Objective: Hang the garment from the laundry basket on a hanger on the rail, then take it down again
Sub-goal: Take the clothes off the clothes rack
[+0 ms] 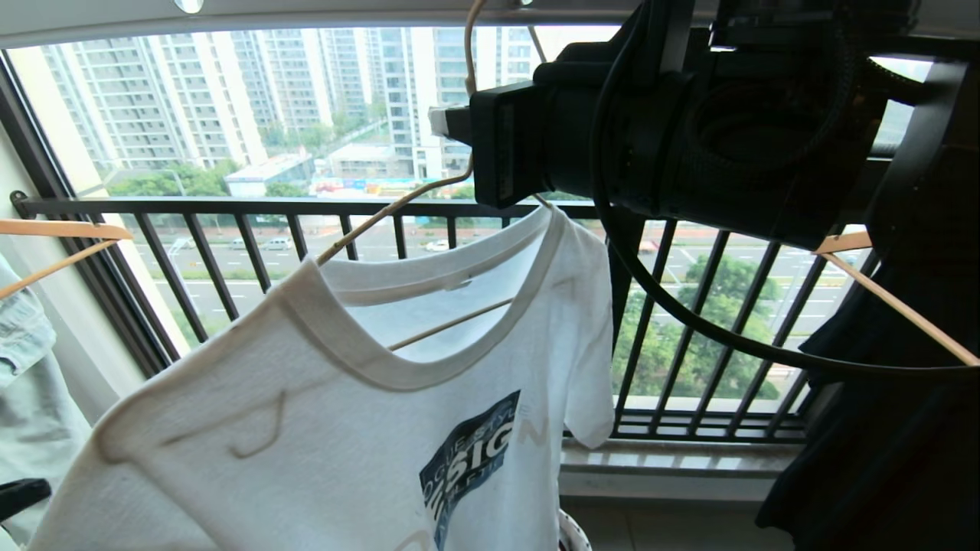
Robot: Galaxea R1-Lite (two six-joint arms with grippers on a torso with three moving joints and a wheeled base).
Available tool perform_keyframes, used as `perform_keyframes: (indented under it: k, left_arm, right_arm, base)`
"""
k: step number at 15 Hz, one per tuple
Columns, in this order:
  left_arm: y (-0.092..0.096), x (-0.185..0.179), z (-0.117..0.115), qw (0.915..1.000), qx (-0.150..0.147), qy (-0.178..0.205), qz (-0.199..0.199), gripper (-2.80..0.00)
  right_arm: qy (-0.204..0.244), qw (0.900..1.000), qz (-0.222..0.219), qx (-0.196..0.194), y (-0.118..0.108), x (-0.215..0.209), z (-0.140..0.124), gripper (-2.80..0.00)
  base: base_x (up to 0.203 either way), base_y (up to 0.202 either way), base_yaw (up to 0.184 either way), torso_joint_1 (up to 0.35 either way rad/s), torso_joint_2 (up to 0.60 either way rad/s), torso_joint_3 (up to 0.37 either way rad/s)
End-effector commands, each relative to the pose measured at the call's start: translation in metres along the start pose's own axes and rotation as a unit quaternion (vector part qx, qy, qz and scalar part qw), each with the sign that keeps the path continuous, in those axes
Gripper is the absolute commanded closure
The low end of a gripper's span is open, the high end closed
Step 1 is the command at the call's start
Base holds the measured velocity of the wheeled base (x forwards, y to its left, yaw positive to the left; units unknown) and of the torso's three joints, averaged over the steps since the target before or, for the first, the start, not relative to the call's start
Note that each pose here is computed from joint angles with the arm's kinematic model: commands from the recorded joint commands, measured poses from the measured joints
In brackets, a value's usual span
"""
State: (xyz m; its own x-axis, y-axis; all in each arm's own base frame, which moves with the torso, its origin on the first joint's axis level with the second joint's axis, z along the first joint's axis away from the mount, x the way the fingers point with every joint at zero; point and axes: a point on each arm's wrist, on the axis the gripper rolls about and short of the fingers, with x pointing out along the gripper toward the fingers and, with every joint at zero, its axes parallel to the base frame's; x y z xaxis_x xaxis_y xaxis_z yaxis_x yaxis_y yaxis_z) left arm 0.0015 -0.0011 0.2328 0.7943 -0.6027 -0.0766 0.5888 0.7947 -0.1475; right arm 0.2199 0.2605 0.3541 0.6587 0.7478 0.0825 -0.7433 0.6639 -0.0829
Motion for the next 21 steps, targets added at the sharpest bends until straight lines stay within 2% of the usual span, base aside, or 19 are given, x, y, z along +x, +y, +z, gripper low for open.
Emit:
perform_keyframes:
  k: [1,4,5,8,9,14,17,21]
  left_arm:
    - [-0.001,-0.013,0.004,0.9996,-0.011,-0.027,0.004,-2.80]
    - [-0.002,-0.019,0.003,0.9982,-0.032,-0.044,0.023,-2.80]
    - [-0.002,-0.019,0.004,0.9980,-0.036,-0.045,0.025,0.00]
    - [-0.002,-0.020,0.004,0.9976,-0.037,-0.049,0.034,0.00]
    - [-0.002,-0.020,0.004,0.9975,-0.037,-0.048,0.036,0.00]
    - [-0.002,-0.017,0.004,0.9978,-0.036,-0.042,0.037,0.00]
    - [-0.002,-0.015,0.004,0.9980,-0.037,-0.036,0.037,0.00]
    - [-0.002,-0.014,0.002,0.9980,-0.038,-0.033,0.038,0.00]
  right_arm:
    - [0.004,1.000,0.001,0.000,0.000,0.001,-0.003,0.00]
    - [0.007,1.000,0.000,0.000,0.000,0.001,-0.004,0.00]
    - [0.007,1.000,0.000,0.000,0.000,0.001,-0.004,0.00]
    - [0.005,1.000,0.000,0.000,0.000,0.001,-0.004,0.00]
    - [0.004,1.000,-0.001,0.000,0.000,0.001,-0.004,-2.80]
    - [-0.005,1.000,-0.017,0.001,-0.001,-0.016,0.009,-2.80]
    - [-0.012,1.000,-0.022,-0.001,-0.001,-0.050,0.020,-2.80]
    - [0.019,0.999,-0.030,-0.005,-0.004,-0.109,0.003,-2.80]
  base:
    - [0.000,0.000,0.000,0.000,0.00,0.000]
    - [0.000,0.000,0.000,0.000,0.00,0.000]
    - [0.000,0.000,0.000,0.000,0.00,0.000]
    - [0.000,0.000,0.000,0.000,0.00,0.000]
    - [0.000,0.000,0.000,0.000,0.00,0.000]
    - [0.000,0.000,0.000,0.000,0.00,0.000]
    - [0.000,0.000,0.000,0.000,0.00,0.000]
    - [0.000,0.000,0.000,0.000,0.00,0.000]
